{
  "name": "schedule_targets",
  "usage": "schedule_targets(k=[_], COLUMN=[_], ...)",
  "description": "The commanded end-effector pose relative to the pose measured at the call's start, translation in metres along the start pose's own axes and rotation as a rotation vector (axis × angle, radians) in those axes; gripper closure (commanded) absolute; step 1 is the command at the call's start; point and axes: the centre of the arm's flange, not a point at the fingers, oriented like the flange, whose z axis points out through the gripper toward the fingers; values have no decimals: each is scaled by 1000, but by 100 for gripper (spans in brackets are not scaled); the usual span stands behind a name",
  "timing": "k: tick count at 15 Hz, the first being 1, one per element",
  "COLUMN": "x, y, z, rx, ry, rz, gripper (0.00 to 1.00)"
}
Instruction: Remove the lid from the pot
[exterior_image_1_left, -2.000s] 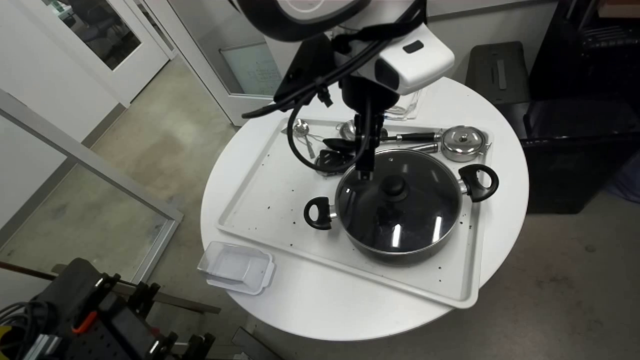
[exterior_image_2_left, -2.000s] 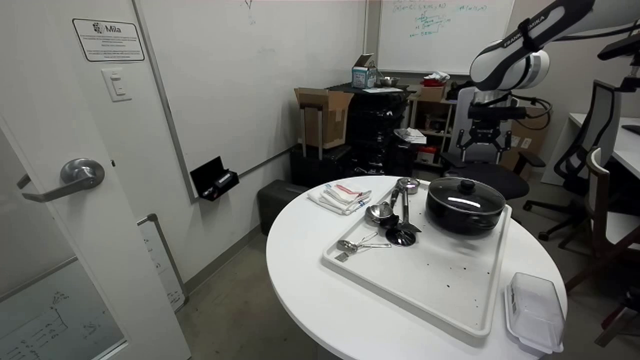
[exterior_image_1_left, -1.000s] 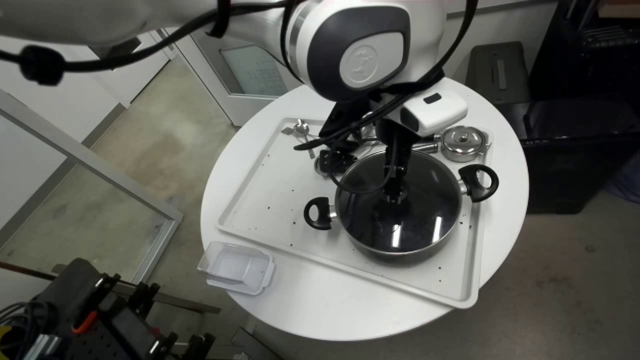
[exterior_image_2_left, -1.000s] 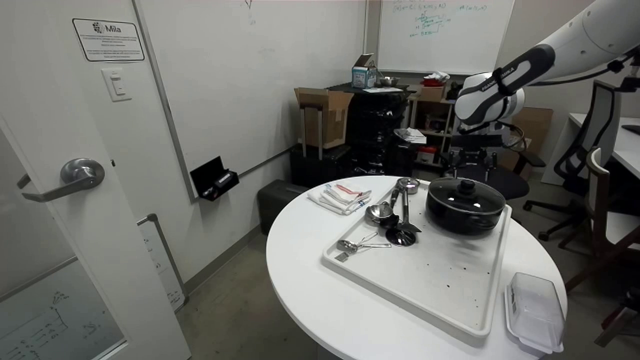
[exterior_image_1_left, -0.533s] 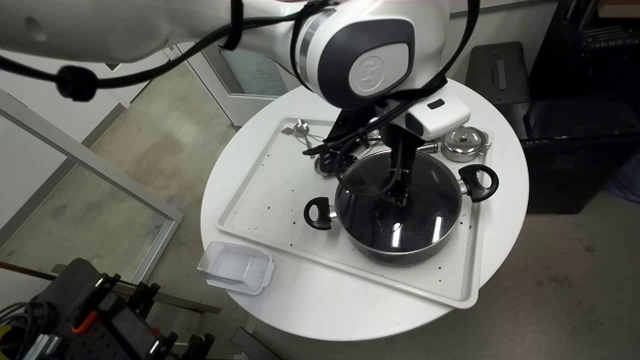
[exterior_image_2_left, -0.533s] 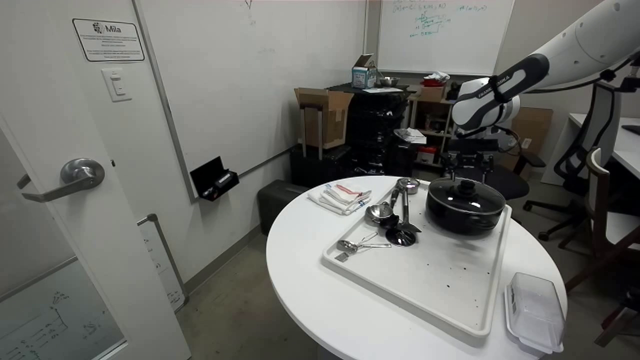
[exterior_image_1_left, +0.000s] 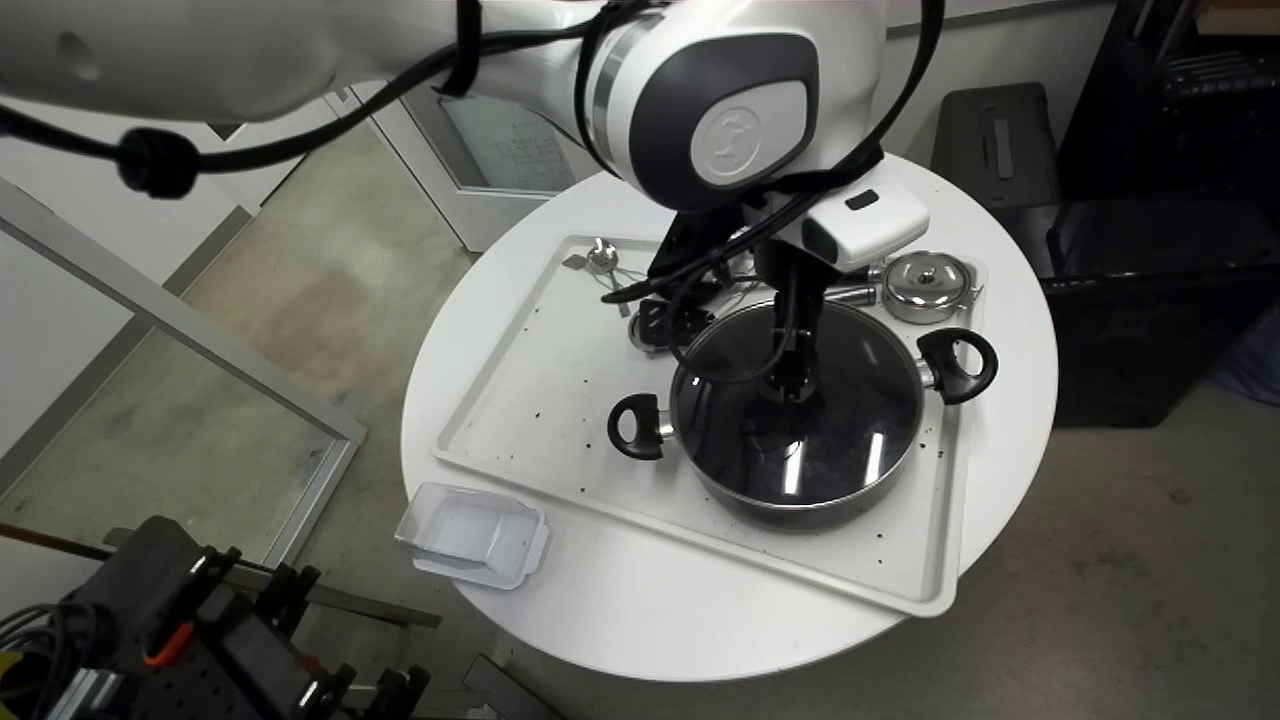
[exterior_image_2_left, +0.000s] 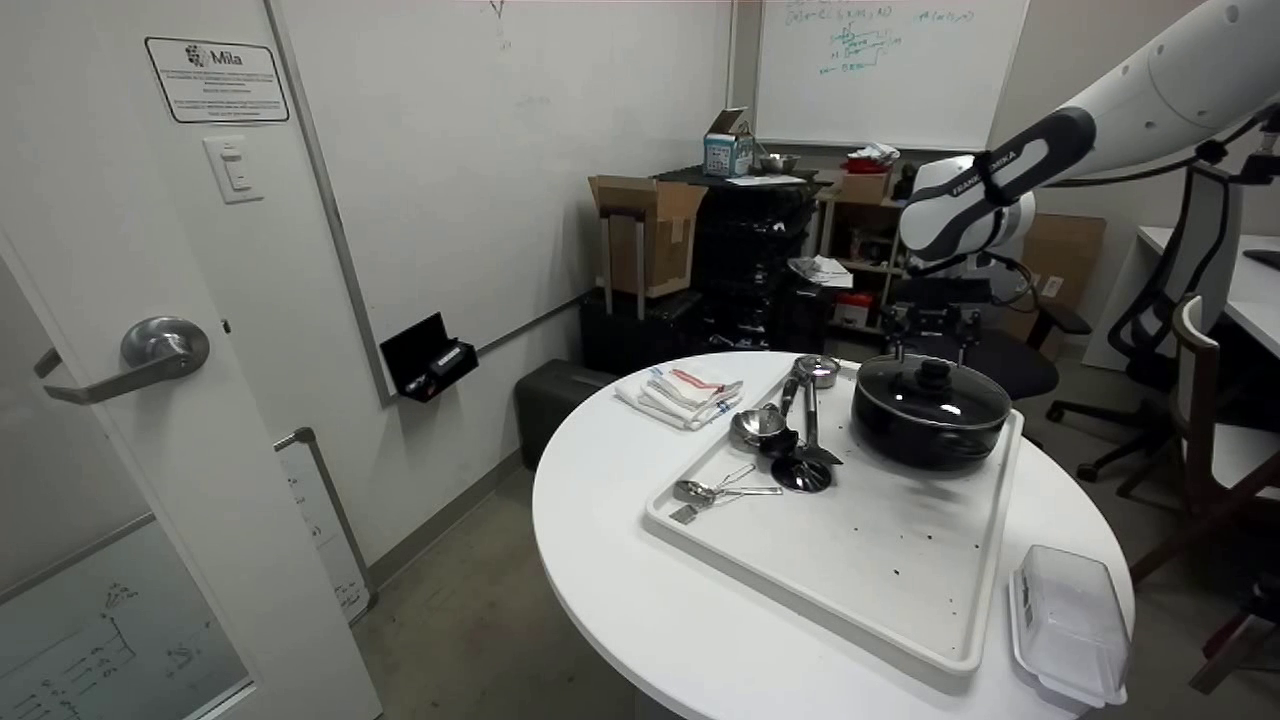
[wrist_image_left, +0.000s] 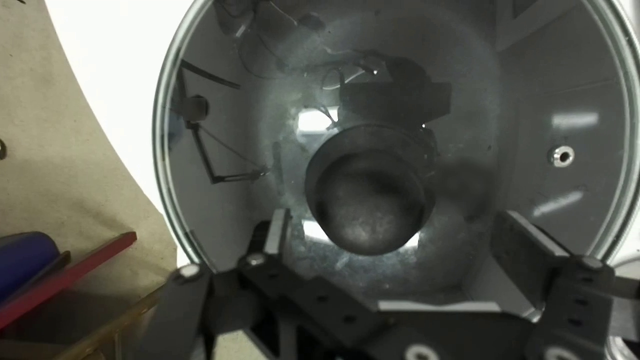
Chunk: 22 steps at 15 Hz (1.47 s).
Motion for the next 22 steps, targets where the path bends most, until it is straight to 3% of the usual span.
schedule_targets(k=[1, 6, 7, 8, 13, 15, 22], x=[-4, -9, -9, -9, -7, -8, -31], y=[-8, -10, -10, -10, -9, -8, 3], z=[2, 5, 6, 7, 2, -1, -31], rx=[7, 4, 4, 3, 6, 10, 48], ry=[20, 6, 4, 4, 13, 16, 17], rz=[-11, -19, -20, -21, -22, -26, -88], gripper=[0, 0, 9, 26, 63, 73, 74])
